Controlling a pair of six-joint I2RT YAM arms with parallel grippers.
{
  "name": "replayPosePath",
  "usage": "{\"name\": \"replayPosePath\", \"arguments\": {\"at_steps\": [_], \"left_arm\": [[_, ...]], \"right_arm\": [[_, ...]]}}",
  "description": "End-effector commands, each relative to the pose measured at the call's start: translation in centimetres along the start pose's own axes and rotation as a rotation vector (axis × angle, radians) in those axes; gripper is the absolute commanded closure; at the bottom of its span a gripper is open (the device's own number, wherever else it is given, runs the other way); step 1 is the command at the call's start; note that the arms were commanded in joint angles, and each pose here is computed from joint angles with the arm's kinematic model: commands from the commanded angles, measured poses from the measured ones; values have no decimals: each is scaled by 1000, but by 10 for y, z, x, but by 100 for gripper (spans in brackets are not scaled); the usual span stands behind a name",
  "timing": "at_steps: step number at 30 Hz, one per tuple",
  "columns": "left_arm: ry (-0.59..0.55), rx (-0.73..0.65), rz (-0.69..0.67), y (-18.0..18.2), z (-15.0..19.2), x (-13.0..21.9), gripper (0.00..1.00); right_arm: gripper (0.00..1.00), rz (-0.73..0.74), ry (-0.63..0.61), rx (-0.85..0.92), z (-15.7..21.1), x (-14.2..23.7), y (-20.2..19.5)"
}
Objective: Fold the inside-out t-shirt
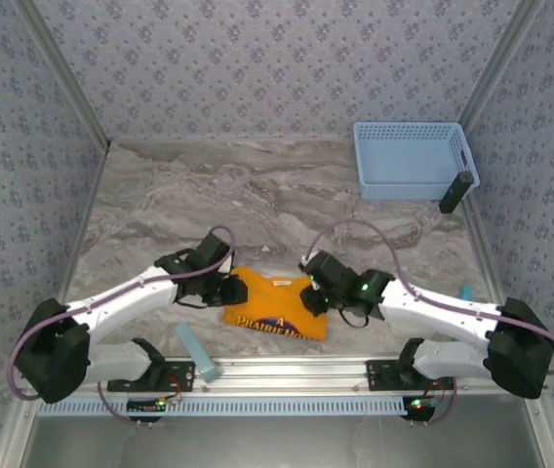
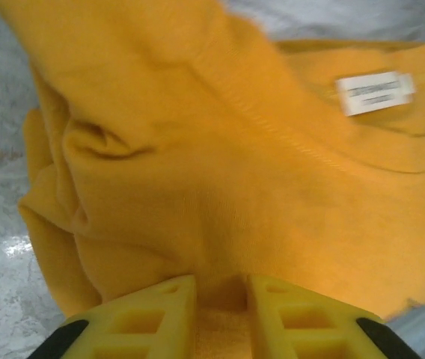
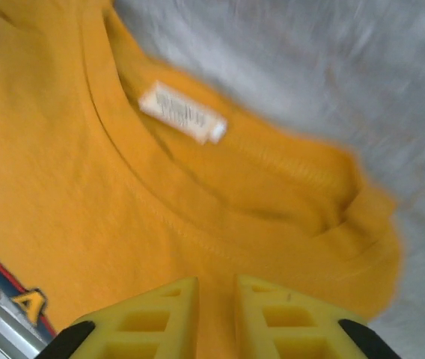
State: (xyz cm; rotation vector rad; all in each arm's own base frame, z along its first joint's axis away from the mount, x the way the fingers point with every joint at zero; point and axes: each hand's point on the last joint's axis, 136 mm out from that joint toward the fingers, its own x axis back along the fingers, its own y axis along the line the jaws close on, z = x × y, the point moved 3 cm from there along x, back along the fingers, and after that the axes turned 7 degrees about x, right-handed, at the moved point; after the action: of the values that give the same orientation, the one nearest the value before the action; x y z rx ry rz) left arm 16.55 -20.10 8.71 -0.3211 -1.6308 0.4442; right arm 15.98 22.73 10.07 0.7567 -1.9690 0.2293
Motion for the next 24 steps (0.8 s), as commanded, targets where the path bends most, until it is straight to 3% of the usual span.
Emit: {"name": "replayPosePath", "arguments": {"at_steps": [1, 6, 12, 18, 21, 24], "left_arm": [[-19, 84, -122, 31, 10, -21, 81], [6, 159, -190, 75, 33, -48, 86], [61, 141, -188, 73, 35, -63, 84], [41, 115, -205, 65, 21, -48, 72], [-49, 119, -198, 54, -5, -21, 60], [-197, 116, -186, 44, -38, 18, 53]], "right_arm": [[85, 11, -27, -177, 7, -21, -3], [88, 90, 134, -208, 51, -45, -28], [89, 109, 185, -207, 62, -52, -38], [85, 127, 72, -123, 39, -34, -48], [77, 149, -11, -131, 14, -18, -65], [76, 183, -110, -126, -17, 2, -84]]}}
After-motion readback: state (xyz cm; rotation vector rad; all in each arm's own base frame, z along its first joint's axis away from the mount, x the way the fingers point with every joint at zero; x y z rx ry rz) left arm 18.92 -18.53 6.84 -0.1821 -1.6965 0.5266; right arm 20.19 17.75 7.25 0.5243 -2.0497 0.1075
